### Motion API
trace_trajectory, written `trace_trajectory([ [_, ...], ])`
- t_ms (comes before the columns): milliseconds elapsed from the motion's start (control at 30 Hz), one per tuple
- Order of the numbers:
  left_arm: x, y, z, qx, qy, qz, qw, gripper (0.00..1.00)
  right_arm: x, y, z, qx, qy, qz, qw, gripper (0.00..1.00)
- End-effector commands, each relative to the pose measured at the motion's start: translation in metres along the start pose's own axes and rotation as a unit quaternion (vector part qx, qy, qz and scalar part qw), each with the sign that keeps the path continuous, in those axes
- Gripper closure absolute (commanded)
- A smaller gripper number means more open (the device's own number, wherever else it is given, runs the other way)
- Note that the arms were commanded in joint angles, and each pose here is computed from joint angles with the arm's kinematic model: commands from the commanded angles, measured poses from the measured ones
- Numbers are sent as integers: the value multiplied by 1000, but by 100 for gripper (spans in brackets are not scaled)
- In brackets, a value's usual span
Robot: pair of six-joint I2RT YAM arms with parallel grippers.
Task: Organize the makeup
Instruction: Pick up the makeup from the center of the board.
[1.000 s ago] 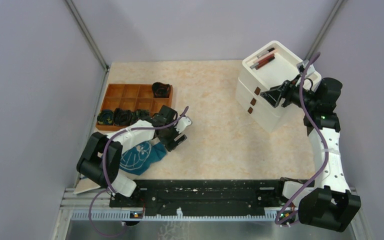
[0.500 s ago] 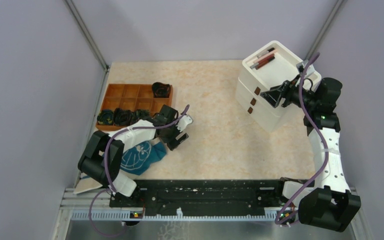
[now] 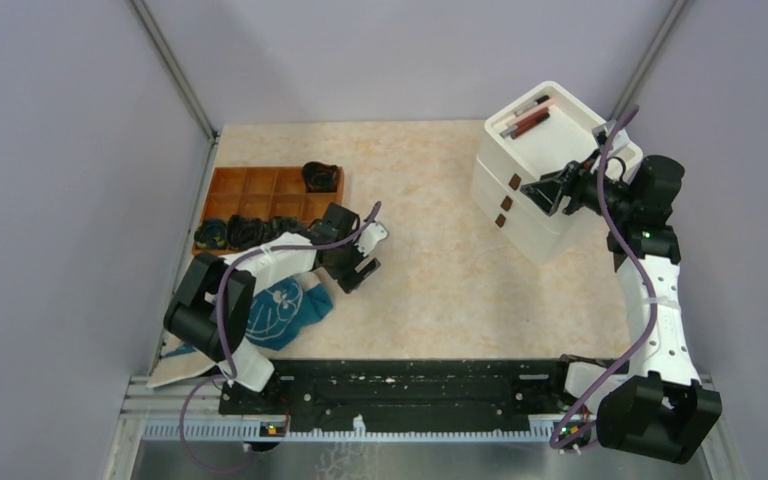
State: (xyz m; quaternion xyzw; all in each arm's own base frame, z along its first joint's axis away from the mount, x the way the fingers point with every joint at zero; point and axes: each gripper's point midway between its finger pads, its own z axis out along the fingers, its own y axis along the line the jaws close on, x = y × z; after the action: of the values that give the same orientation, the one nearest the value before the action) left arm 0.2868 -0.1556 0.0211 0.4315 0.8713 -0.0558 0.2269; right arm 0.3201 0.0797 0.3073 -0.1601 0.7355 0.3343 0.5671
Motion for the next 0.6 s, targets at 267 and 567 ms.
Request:
trace_trajectory([
  [267, -23, 20, 25, -13, 4, -18, 1000, 20, -9, 6, -4, -6, -14, -36, 999, 34],
  [567, -39, 17, 37, 18, 9, -25, 999, 49, -10, 7, -4, -6, -14, -39, 999, 34],
])
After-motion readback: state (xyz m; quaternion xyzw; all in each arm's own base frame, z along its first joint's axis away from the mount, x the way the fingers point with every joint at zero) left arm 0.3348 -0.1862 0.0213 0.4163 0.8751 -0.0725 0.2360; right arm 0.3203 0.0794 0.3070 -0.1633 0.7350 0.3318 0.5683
